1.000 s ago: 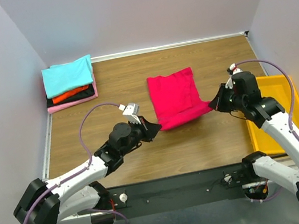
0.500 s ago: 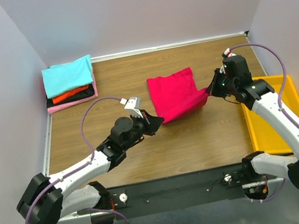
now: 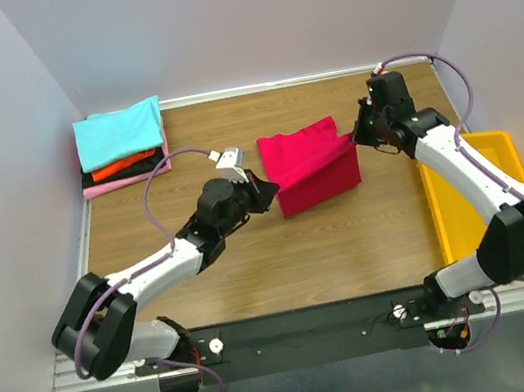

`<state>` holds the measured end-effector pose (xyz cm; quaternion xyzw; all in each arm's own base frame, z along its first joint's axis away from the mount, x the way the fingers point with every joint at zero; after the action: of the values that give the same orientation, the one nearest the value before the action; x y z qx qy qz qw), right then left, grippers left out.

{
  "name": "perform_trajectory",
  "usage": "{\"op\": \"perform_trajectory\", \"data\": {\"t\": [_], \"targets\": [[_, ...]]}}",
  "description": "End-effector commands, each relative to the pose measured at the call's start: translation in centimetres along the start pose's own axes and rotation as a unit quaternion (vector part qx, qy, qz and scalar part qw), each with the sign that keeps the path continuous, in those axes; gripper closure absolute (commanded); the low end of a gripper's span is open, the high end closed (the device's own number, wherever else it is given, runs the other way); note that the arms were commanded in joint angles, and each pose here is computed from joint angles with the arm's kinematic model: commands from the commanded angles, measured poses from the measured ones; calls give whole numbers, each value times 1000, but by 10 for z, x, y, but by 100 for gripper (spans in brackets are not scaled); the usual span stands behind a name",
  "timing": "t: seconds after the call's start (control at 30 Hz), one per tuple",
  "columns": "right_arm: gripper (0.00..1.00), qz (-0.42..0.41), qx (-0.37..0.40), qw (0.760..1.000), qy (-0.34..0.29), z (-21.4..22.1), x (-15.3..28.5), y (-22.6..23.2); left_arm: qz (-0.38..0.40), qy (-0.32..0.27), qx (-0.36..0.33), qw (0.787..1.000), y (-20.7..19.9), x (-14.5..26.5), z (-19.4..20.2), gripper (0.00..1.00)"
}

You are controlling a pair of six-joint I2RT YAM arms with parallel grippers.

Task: Fold and stack the t-shirts
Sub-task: Fold the tshirt

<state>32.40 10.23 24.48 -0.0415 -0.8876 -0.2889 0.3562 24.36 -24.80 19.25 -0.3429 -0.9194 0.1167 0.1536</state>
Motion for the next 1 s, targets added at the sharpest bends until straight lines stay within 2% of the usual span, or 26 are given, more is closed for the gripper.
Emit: {"op": "perform_trajectory", "data": {"t": [0.0,0.1,0.37,0.7,0.97], "targets": [[99,22,15,999,-31,-20,-24,8,18,12,-22,1000,15,-16,0,100],[99,20,18,999,-39,-32,-34,17,16,17,-25,999,27,-28,-2,100],[99,25,21,999,-16,-53,-94,28,7,13,-27,1000,64,-59,-20,100],[100,34,7,999,10,-69,-164,16,-6,38,-17,999,120,-112,-20,100],[99,25,-13,999,26,-77,-199,7,2,51,-27,998,151,-152,-20,100]]}}
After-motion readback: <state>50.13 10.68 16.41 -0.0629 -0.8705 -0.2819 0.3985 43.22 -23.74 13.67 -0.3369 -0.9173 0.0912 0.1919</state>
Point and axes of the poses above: each gripper's point midway between its finger pads, its own x axis back along the fingers, its own y axis along the line the jaws close on, z = x × y, the point moved 7 cm from there along x, back along the fingers, and after that the axes turned 15 degrees about -x, right-handed, at the moved point
